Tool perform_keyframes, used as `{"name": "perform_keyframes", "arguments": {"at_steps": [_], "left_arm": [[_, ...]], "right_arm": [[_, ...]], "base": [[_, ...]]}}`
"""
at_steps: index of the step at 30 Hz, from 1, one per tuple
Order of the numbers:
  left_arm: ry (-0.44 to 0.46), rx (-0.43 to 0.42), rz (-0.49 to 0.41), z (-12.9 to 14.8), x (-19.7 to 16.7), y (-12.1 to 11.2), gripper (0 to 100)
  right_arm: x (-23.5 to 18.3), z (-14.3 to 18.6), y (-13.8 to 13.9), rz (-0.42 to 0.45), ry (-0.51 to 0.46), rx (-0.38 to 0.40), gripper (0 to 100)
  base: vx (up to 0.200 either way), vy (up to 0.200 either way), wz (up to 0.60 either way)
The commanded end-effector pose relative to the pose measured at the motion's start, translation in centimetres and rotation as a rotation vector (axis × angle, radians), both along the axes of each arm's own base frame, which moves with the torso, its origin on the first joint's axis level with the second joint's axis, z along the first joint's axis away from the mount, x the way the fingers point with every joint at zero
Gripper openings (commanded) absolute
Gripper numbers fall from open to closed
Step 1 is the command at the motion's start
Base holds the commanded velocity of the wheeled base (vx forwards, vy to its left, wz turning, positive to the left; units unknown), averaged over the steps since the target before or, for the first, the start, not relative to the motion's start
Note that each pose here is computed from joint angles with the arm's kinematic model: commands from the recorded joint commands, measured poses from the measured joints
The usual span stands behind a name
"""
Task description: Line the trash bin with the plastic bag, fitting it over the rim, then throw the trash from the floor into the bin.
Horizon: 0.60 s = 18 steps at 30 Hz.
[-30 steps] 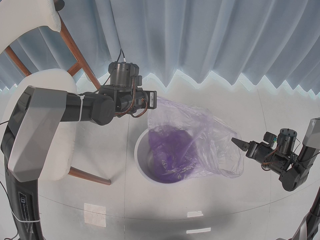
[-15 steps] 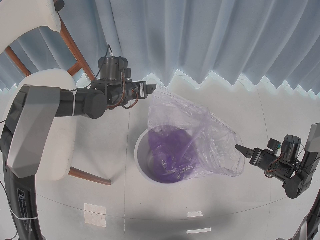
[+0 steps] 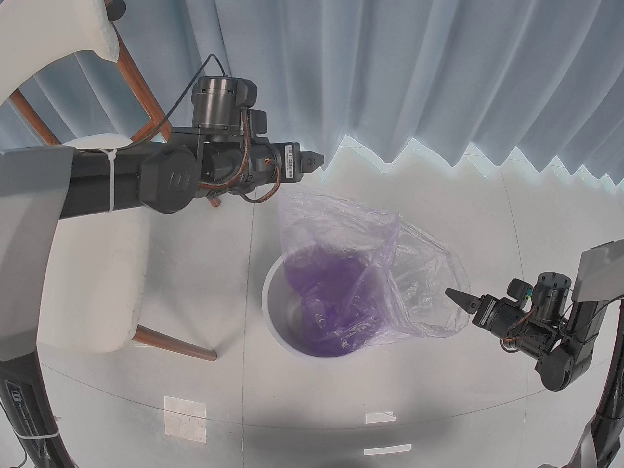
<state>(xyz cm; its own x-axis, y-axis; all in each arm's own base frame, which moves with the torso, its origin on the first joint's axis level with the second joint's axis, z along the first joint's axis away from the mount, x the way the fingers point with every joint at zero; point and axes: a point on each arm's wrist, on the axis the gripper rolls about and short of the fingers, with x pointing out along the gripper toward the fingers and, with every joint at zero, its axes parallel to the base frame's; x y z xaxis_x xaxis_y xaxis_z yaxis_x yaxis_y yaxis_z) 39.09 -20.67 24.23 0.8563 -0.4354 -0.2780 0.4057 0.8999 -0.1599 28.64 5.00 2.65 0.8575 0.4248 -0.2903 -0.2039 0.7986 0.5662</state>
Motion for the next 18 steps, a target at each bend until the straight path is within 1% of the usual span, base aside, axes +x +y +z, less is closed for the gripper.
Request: {"name": "perform_keyframes", "arguments": {"at_steps": [1, 4, 6, 7, 8, 9, 10, 11, 13, 16, 18], "left_arm": [[0.005, -0.011, -0.073, 1.0, -2.5, -2.4, 100], [0.084, 0.007, -0.126, 0.0, -4.1, -4.7, 100], [0.117, 0.022, -0.15, -0.4, -4.8, -5.5, 100], [0.156, 0.047, -0.169, -1.2, -5.3, -6.4, 100], [0.174, 0.059, -0.178, -1.6, -5.6, -6.8, 100], [0.207, 0.079, -0.192, -2.7, -5.8, -7.6, 100], [0.21, 0.081, -0.192, -2.7, -5.8, -7.7, 100], [0.232, 0.095, -0.211, -3.8, -6.1, -8.9, 100], [0.238, 0.104, -0.229, -4.3, -6.4, -9.8, 100], [0.266, 0.132, -0.244, -6.1, -6.3, -11.0, 100], [0.26, 0.128, -0.252, -6.2, -6.2, -11.6, 100]], "right_arm": [[0.0, -0.6, 1.0, 0.032, 0.009, -0.001, 0], [-0.1, -0.4, 1.2, 0.034, 0.002, -0.005, 0], [-0.2, -0.3, 1.3, 0.037, 0.001, -0.006, 0], [-0.4, -0.4, 1.5, 0.042, 0.004, -0.009, 0], [-0.4, -0.4, 1.7, 0.044, 0.003, -0.01, 0], [-0.5, -0.4, 1.7, 0.042, 0.008, -0.012, 0], [-0.5, -0.4, 1.7, 0.042, 0.008, -0.012, 0], [-0.6, -0.5, 1.9, 0.047, 0.012, -0.013, 0], [-0.6, -0.5, 1.9, 0.046, 0.011, -0.015, 0], [-0.5, -0.3, 1.9, 0.046, 0.003, -0.015, 0], [-0.5, -0.3, 1.9, 0.047, 0.001, -0.016, 0]], "base": [[0.0, 0.0, 0.0], [0.0, 0.0, 0.0], [0.0, 0.0, 0.0], [0.0, 0.0, 0.0], [0.0, 0.0, 0.0], [0.0, 0.0, 0.0], [0.0, 0.0, 0.0], [0.0, 0.0, 0.0], [0.0, 0.0, 0.0], [0.0, 0.0, 0.0], [0.0, 0.0, 0.0]]}}
